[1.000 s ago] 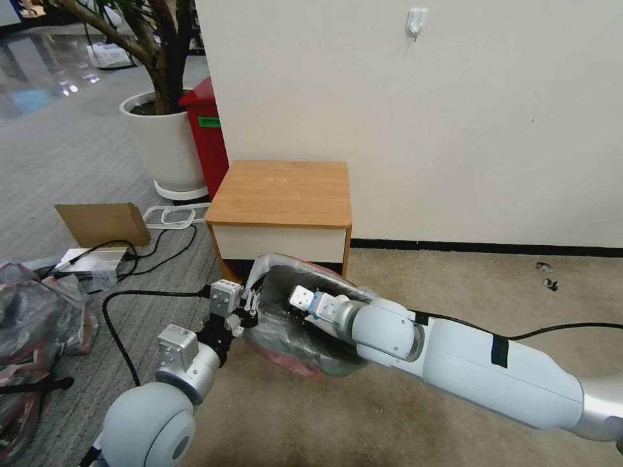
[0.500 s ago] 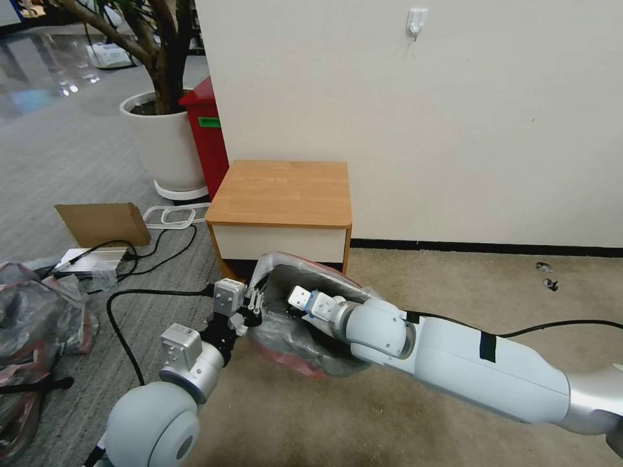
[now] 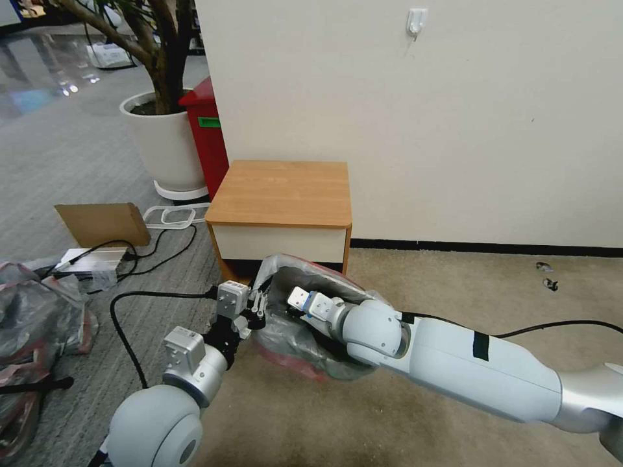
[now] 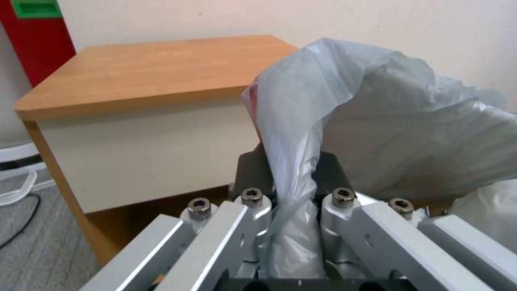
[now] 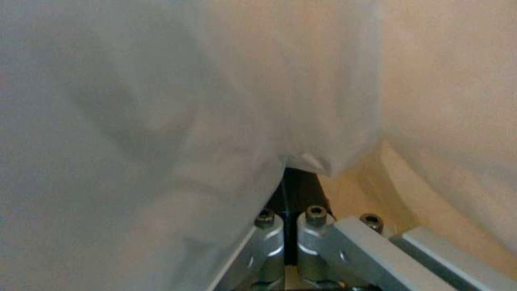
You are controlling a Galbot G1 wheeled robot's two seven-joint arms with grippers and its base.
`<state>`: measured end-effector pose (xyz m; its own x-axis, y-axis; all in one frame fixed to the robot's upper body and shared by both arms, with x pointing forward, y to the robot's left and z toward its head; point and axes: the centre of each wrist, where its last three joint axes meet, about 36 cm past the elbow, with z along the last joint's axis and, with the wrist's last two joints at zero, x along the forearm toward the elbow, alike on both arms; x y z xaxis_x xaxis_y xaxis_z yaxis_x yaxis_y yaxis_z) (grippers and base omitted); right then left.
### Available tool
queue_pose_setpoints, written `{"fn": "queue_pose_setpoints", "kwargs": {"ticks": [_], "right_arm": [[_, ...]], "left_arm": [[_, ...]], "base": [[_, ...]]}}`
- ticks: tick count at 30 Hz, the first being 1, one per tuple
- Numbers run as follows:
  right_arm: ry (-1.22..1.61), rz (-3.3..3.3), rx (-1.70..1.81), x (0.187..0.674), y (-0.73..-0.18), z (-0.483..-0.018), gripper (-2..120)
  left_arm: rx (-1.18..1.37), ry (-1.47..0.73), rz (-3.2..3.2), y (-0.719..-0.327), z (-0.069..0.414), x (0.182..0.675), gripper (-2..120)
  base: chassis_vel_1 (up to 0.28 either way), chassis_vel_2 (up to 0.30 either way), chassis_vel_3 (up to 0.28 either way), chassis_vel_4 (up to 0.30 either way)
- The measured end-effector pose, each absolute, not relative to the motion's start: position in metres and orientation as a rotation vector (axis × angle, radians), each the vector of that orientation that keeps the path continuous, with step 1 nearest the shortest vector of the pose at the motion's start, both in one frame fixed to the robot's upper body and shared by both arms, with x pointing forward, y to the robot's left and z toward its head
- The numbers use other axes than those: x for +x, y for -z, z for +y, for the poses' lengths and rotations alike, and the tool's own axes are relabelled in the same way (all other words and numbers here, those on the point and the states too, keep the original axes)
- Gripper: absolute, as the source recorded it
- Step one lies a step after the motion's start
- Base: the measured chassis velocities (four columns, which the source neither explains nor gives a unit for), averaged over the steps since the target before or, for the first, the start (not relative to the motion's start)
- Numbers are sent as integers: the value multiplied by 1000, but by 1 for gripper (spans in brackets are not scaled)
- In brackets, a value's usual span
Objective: Pick up the garbage bag from the table and place it over the trash can.
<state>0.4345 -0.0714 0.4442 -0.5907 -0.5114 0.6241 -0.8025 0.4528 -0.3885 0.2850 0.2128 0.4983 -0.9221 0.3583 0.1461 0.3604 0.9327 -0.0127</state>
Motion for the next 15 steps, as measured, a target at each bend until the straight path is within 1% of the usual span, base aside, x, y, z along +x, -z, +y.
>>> {"fn": "queue_pose_setpoints", "kwargs": {"ticks": [5, 15], "right_arm": [[-927, -2285, 1105, 433, -445, -74, 0], [-845, -2290, 1157, 425, -463, -78, 0]], "left_arm": [[-536, 14, -2941, -496, 214, 284, 7], [-476, 19, -2914, -476, 218, 295, 7]], "base": [[0, 0, 0, 0], [0, 0, 0, 0]]}}
